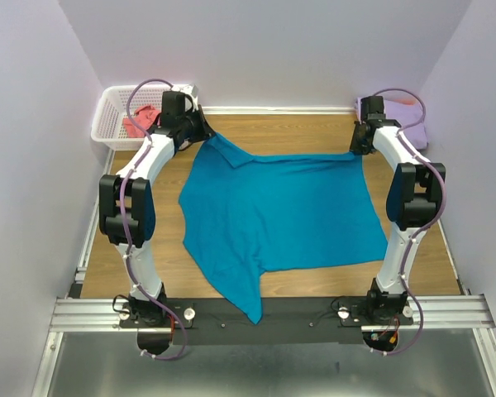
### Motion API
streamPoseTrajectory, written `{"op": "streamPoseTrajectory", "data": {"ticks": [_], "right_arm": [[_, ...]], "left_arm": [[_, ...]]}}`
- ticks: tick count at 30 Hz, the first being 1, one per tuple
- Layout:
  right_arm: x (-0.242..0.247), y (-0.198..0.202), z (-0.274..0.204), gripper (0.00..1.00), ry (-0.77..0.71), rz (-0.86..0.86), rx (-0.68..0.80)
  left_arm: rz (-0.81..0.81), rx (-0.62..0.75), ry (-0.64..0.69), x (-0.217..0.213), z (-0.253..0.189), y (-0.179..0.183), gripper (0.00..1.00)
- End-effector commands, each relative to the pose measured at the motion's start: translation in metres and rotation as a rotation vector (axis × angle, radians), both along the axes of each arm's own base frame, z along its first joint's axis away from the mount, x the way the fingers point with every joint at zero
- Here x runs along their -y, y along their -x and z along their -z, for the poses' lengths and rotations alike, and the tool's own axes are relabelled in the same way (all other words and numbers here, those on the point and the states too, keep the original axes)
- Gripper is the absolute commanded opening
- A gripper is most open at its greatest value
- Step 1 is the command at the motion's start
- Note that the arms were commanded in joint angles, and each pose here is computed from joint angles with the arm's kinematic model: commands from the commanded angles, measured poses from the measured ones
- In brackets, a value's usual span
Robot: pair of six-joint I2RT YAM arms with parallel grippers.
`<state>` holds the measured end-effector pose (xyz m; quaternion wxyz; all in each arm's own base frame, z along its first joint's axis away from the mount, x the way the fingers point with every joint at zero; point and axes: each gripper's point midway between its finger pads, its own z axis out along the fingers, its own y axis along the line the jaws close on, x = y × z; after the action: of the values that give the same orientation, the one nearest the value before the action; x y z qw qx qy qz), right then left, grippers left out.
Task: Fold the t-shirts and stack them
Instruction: Fold the tshirt
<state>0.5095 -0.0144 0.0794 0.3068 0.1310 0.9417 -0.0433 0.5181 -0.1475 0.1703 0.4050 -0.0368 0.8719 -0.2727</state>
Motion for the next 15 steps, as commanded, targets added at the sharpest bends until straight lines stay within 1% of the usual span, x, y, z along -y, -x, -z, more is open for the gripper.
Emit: {"op": "streamPoseTrajectory", "data": {"ticks": [1, 7, 8, 11, 14, 15], "right_arm": [[0.001, -0.013, -0.003, 0.01, -0.004, -0.008, 0.019], [-0.005, -0.015, 0.000, 0.01, -0.039, -0.013, 0.018], [-0.005, -0.014, -0.001, 0.01, -0.041, -0.011, 0.018], [-0.007, -0.010, -0.003, 0.01, -0.052, -0.017, 0.019], [-0.008, 0.000, -0.002, 0.01, -0.057, -0.011, 0.006], [-0.007, 0.003, -0.003, 0.01, -0.054, -0.008, 0.004]], "left_arm": [[-0.015, 0.046, -0.047, -0.012, -0.005, -0.013, 0.00], [-0.013, 0.022, -0.037, -0.012, 0.003, -0.005, 0.00], [-0.015, 0.006, -0.038, -0.013, 0.008, -0.001, 0.00], [-0.023, -0.004, -0.030, -0.014, 0.006, 0.007, 0.00], [-0.017, -0.045, -0.007, -0.011, 0.014, 0.024, 0.00], [-0.017, -0.036, 0.000, -0.011, 0.006, 0.028, 0.00]]}}
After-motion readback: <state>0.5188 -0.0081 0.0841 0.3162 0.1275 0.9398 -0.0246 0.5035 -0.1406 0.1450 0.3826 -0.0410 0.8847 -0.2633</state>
